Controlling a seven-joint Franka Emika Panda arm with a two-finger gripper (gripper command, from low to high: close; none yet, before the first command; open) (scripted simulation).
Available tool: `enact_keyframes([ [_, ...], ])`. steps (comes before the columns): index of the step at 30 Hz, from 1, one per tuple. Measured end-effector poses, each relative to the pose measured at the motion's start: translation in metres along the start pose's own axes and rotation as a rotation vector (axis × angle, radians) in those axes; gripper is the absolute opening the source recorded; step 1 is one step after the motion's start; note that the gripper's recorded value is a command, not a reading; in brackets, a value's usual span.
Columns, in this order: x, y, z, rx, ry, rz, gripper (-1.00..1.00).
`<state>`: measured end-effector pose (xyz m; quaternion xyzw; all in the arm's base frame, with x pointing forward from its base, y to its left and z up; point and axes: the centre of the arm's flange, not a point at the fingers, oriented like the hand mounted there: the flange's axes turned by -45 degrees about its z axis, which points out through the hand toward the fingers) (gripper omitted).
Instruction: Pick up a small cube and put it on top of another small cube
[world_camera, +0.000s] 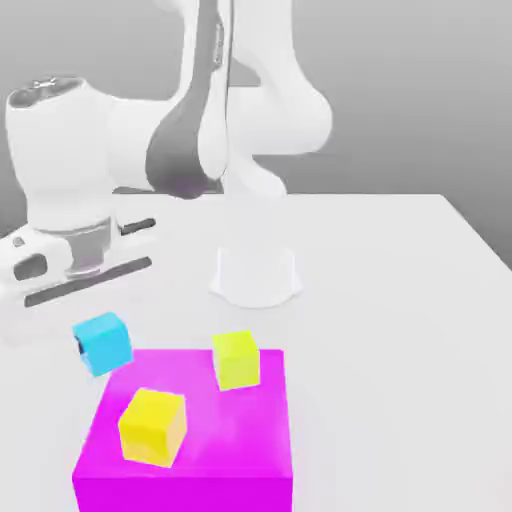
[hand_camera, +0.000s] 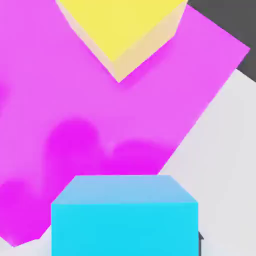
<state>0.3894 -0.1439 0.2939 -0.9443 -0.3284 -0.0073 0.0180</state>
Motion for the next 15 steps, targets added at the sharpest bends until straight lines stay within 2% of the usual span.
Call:
enact_keyframes([
  [7,0.054,-0.096,-0.038,-0.019,-0.022,-0.106,-1.00],
  [12,0.057,-0.105,0.010,-0.024,-0.027,-0.118,-1.00],
  [13,0.056,-0.105,0.017,-0.025,-0.027,-0.118,1.00],
  [15,0.056,-0.105,0.017,-0.025,-0.027,-0.118,1.00],
])
